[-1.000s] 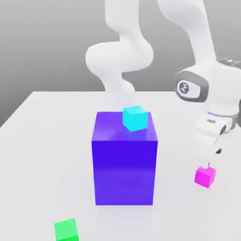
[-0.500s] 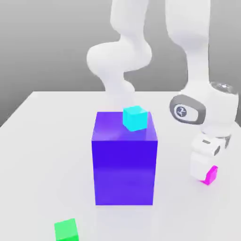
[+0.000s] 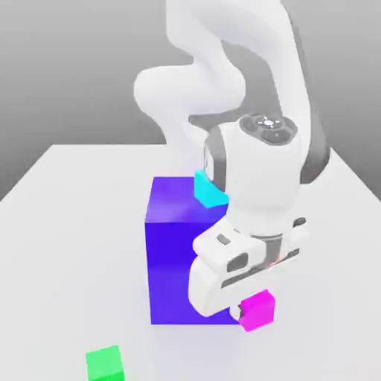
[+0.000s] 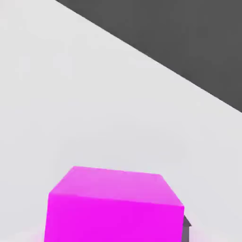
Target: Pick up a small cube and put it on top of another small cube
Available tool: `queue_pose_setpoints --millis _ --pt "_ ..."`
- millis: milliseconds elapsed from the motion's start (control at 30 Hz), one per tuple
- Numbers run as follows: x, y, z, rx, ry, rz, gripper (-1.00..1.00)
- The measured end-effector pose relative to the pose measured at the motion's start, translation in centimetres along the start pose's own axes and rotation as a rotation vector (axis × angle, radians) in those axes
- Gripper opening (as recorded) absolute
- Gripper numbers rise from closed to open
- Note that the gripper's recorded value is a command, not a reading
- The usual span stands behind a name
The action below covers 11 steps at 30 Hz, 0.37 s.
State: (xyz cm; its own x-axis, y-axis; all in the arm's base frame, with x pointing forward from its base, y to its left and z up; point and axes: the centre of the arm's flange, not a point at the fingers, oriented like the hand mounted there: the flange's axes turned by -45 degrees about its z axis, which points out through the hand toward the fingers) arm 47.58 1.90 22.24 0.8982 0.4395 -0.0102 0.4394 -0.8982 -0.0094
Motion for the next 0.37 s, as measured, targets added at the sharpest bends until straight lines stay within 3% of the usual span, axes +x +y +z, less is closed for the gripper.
queue_pose_setpoints --millis 133,233,267,367 --pt "-2.8 9.5 -1.0 -0.004 0.007 0.107 -1.0" --pt "-4.2 13.6 2.3 -0.007 0.011 0.152 -1.0" --pt "-4.3 13.9 3.5 -0.007 0.01 0.156 1.0" --pt "-4.3 13.9 3.5 -0.007 0.01 0.156 1.0"
